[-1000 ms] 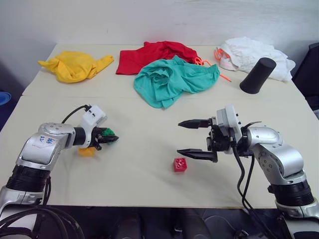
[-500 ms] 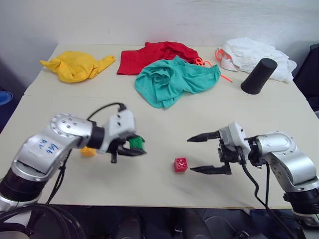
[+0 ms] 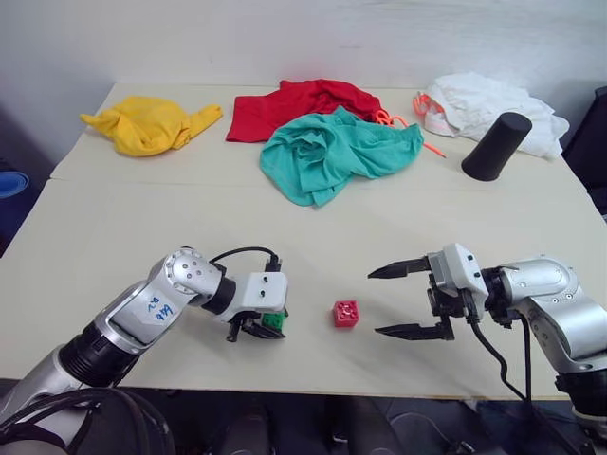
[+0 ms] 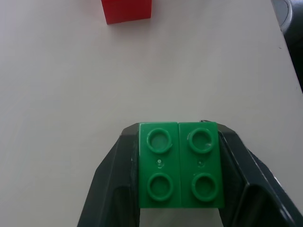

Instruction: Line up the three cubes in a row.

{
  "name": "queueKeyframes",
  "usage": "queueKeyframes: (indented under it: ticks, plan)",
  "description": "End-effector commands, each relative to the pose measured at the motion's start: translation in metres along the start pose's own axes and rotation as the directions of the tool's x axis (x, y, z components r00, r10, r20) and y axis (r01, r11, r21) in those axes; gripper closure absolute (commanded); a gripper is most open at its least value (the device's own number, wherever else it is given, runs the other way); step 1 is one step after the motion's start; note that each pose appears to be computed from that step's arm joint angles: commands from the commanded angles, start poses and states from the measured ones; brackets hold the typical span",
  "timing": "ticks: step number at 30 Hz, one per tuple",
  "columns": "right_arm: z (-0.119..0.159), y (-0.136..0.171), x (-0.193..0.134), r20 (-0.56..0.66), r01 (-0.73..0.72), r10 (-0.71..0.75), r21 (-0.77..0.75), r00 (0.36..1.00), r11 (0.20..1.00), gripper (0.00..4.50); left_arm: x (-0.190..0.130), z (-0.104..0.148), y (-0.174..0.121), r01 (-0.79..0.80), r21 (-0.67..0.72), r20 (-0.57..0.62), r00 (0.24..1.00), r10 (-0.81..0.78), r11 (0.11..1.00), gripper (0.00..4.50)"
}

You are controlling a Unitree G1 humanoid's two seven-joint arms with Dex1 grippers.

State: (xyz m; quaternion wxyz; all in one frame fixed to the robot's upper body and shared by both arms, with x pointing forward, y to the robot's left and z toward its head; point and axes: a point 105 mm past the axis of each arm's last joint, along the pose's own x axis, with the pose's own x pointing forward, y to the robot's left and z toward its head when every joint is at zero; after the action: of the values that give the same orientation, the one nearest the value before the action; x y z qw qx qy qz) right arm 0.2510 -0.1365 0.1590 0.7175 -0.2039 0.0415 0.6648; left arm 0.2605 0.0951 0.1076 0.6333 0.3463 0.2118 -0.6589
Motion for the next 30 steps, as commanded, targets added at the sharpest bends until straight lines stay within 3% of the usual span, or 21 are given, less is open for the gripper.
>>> queueKeyframes:
  ticks: [1, 7, 20, 22, 23, 27, 30]
  plan:
    - [0.009, -0.001, -0.006, 0.003, 0.028, -0.028, -0.045, 1.0, 0.999, 0.0, 0.0, 0.003, 0.002, -0.021, 0.001, 0.017, 1.0, 0.021, 1.0, 2.98]
    - [0.007, -0.001, -0.005, 0.006, 0.044, -0.043, -0.041, 0.999, 0.998, 0.0, -0.001, 0.008, 0.004, -0.061, -0.047, 0.08, 0.995, 0.064, 0.997, 2.98]
    - [0.007, -0.007, -0.003, 0.011, 0.048, -0.048, -0.05, 0.999, 0.998, 0.0, 0.002, 0.005, 0.013, -0.099, -0.071, 0.085, 0.991, 0.105, 0.993, 2.98]
    - [0.007, -0.008, -0.002, 0.014, 0.048, -0.048, -0.052, 0.999, 0.997, 0.0, -0.001, 0.006, 0.013, -0.112, -0.083, 0.099, 0.988, 0.121, 0.99, 2.25]
    - [0.008, -0.009, -0.002, 0.015, 0.048, -0.047, -0.053, 0.999, 0.997, 0.0, -0.002, 0.007, 0.014, -0.123, -0.091, 0.111, 0.985, 0.133, 0.988, 2.13]
    - [0.009, -0.011, 0.0, 0.024, 0.044, -0.043, -0.054, 0.999, 0.998, 0.0, -0.015, 0.011, 0.007, -0.108, -0.122, 0.14, 0.982, 0.125, 0.987, 0.91]
    - [0.011, -0.015, 0.001, 0.039, 0.034, -0.032, -0.049, 0.999, 0.998, 0.0, -0.039, 0.015, -0.001, -0.128, -0.161, 0.155, 0.976, 0.153, 0.979, 0.02]
